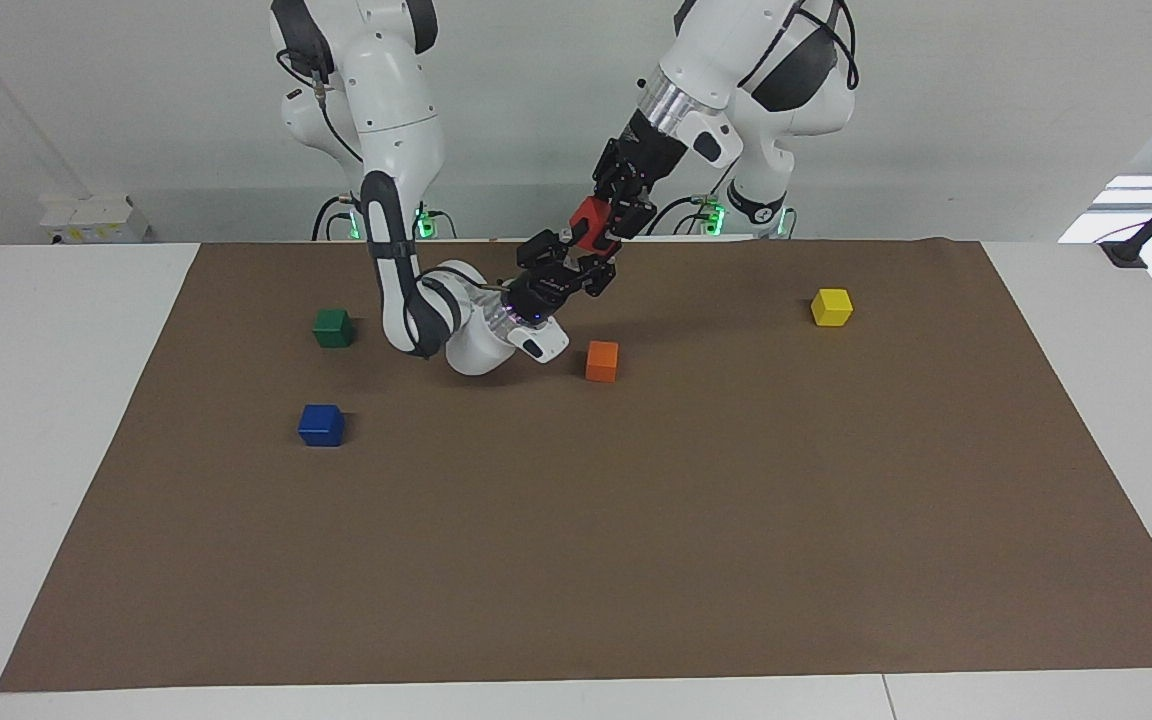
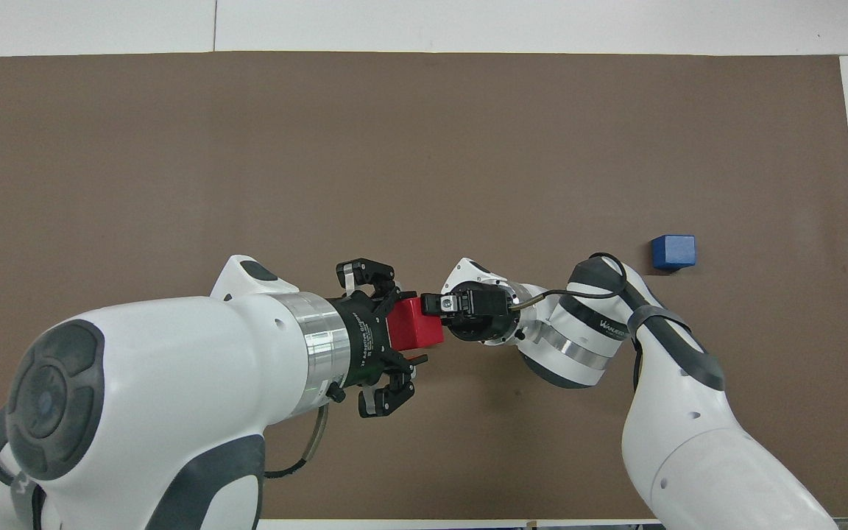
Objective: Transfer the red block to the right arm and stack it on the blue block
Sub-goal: 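Close the right gripper on the red block and open the left gripper, then pull the red block away with the right gripper while the left gripper retracts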
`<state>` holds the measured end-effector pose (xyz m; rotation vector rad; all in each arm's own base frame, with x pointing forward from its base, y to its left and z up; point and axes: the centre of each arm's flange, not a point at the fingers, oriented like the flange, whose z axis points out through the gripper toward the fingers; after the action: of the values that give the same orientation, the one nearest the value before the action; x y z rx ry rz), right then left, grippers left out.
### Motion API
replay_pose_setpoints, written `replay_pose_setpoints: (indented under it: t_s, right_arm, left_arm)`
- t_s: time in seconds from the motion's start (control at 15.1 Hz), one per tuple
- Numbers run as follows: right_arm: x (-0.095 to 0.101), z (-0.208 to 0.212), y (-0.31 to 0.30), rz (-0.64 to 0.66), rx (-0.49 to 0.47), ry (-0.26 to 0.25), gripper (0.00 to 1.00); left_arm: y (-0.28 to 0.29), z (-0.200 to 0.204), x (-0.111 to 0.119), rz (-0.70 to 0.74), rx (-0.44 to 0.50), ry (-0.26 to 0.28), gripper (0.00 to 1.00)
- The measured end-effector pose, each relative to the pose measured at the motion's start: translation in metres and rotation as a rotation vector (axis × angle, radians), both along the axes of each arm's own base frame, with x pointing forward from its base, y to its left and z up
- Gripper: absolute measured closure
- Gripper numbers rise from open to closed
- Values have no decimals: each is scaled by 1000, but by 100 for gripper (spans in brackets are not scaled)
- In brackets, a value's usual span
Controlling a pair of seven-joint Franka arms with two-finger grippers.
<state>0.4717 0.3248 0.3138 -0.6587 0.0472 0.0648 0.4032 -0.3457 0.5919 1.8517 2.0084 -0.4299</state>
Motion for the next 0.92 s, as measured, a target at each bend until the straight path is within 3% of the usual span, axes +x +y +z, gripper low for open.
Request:
replay_pose_setpoints:
  t_s: [0.2,0.53,0.92]
  right_arm:
    - [1,0,1,-4,-7,-1,44]
    - [3,5,2,-7,-8,-9,44]
    - [25,57,-15,-1,-96,29,44]
  left_arm:
    - [25,6,8,-32,14,-3,0]
    - [108,11,49,-29,11,-32,0]
    - [222,-5,90,-220,88,-198,0]
